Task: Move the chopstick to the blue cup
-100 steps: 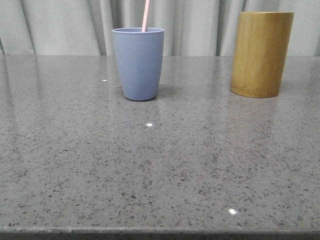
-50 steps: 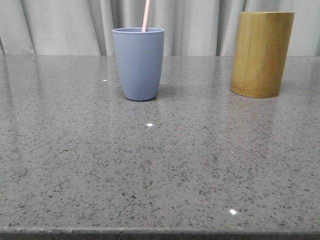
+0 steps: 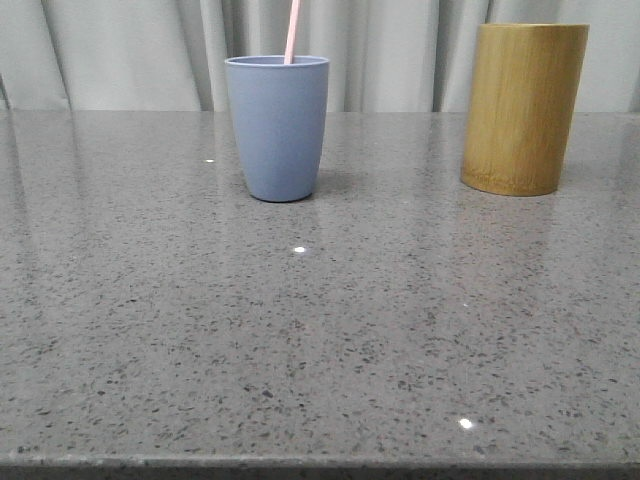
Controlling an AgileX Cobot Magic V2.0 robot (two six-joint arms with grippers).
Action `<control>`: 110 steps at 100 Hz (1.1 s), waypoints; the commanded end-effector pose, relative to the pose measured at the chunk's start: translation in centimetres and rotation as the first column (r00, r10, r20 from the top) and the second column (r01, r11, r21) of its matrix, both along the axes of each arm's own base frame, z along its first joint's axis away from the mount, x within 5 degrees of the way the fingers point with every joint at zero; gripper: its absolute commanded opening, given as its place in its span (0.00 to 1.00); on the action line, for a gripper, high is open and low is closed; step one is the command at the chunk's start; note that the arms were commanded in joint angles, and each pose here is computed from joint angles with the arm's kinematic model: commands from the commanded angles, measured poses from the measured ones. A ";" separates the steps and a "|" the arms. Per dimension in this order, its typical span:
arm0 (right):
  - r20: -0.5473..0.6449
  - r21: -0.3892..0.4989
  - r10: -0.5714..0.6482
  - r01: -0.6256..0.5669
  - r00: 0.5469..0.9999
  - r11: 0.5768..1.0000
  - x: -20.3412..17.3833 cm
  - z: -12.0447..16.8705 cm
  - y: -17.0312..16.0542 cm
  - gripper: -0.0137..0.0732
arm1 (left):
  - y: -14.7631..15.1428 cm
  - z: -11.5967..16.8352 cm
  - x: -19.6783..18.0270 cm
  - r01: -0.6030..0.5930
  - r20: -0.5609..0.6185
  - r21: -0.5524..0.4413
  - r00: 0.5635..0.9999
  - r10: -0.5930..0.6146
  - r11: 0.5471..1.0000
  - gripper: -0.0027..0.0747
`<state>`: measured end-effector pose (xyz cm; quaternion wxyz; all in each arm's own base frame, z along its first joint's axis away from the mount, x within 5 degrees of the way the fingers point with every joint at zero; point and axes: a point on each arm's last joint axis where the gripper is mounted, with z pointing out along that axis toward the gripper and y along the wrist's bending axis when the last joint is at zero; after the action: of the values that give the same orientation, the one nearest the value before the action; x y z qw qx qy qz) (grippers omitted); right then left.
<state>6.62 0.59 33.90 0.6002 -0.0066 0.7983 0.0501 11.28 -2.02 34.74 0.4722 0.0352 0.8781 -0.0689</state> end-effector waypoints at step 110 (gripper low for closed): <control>0.105 -0.003 -0.007 0.007 0.994 1.000 0.1 1.5 -0.1 0.08 | 1.5 -8.4 -5.4 -0.063 0.564 -0.092 0.819 0.105 0.994 0.01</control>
<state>6.62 0.59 33.90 0.6001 -0.0062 0.7983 0.0505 6.59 -0.69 26.63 0.6726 0.0117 0.7376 -0.0593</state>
